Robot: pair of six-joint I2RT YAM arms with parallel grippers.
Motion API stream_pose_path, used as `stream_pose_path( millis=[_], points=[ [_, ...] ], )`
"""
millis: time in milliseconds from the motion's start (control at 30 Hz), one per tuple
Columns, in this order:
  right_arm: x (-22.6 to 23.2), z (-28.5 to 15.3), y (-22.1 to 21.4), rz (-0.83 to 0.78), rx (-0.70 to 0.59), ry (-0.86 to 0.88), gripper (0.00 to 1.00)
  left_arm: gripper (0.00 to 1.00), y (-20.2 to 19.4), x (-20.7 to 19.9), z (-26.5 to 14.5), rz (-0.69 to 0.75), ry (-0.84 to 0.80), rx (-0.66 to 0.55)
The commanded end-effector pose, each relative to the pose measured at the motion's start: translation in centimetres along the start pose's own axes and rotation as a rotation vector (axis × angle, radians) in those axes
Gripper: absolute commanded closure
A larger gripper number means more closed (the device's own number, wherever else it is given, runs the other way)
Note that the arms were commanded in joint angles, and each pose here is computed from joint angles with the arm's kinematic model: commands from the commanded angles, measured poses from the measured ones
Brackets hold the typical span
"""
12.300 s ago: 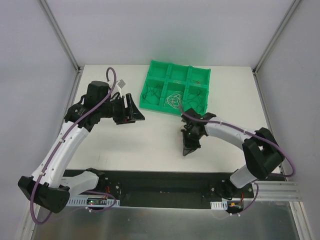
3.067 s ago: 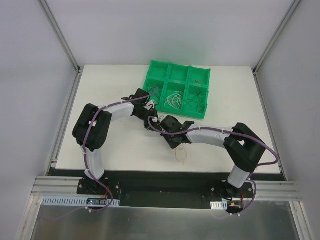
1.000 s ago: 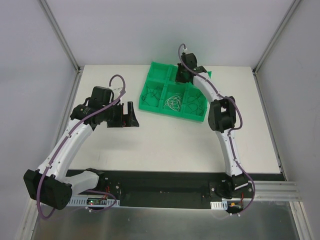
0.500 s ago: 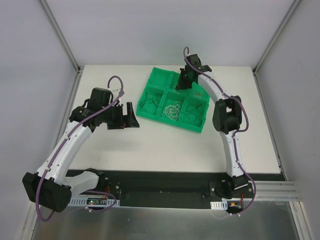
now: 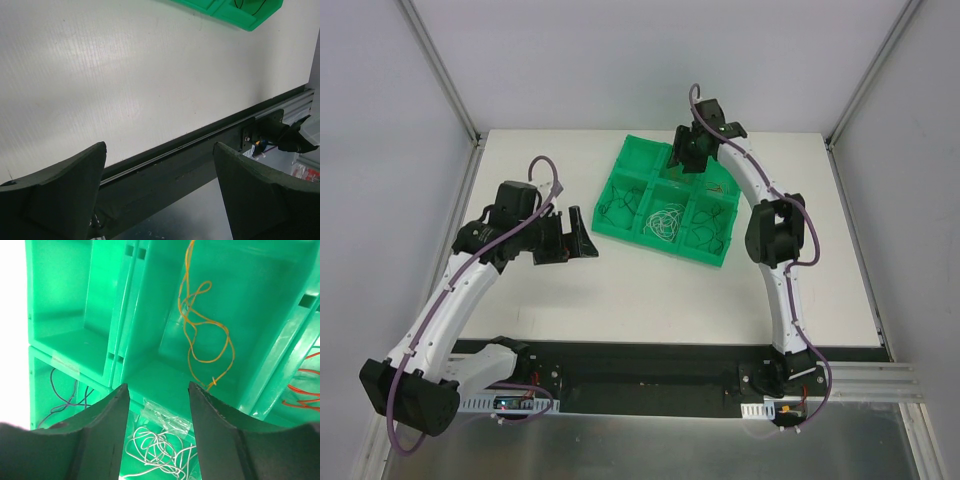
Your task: Untangle the cables
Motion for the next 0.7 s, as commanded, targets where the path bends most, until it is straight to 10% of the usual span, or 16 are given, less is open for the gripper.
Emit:
stream_pose_path(
  millis=[0, 333, 667],
  points=[
    [1.9, -3.3, 2.4, -0.024, -0.101, 0.027, 0.44, 0.14, -0.4, -0.3, -0.6, -0.021, -0.01, -0.018],
    [3.0, -10.9, 3.0, -0.02, -0.172, 0.007, 0.31, 0.13, 0.8, -1.0, -1.0, -0.01, -0.026, -0.039],
    [-1.7, -23.4, -5.7, -0.143, -0.164, -0.063, 0.18, 0.13, 4.1, -3.0, -1.8, 0.001, -0.086, -0.169]
  ],
)
Point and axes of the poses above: each gripper's point midway between its finger pads, its own z axis out along the fingers, its own x axis along the line the jaws close on, y = z × x, the point moved 5 cm from there along -z, back along the fingers, and after that the axes turned 6 degrees about z, right-handed, at the moved point
